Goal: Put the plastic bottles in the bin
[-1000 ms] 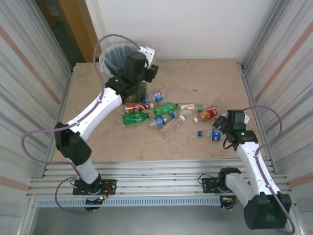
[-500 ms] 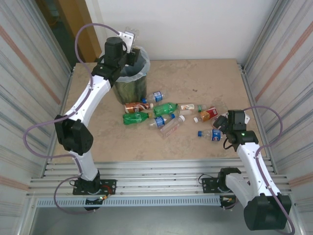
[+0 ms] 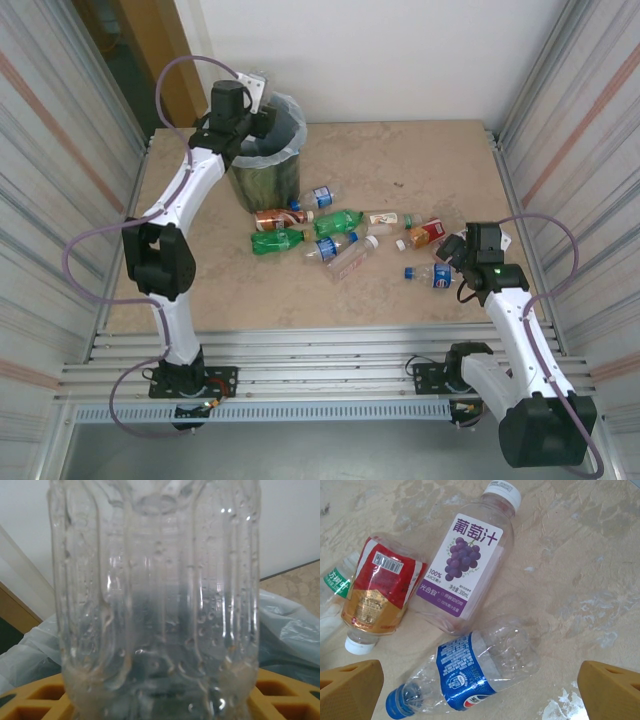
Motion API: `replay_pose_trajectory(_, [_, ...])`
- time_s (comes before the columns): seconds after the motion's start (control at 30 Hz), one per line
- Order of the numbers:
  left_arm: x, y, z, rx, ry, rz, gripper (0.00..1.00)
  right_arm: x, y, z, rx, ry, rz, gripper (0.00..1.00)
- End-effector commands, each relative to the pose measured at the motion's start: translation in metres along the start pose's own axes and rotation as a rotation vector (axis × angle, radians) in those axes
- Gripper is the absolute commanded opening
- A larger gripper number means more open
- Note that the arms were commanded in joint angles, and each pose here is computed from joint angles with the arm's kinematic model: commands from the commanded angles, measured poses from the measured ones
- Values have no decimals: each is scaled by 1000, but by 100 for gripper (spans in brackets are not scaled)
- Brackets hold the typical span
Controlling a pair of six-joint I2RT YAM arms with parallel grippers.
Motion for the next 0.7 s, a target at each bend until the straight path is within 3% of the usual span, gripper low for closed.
replay_pose_trajectory(0.0, [1, -6, 2, -16, 9, -35, 34, -6, -3, 3, 24, -6, 4, 98])
replay_pose_trajectory(0.67, [20, 24, -7, -97, 39, 51, 37, -3, 1, -1, 34, 10, 8, 98])
Point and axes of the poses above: each hand's point on the last joint's axis, 136 mm out from that joint toward the fingers, its own x axis out along the fingers, its own z axis along the line the jaws close on, y = z × x, the point moved 10 cm from there along -x, back along the fingers, and after that the axes turned 8 degrees about x, right-handed, at the moved point
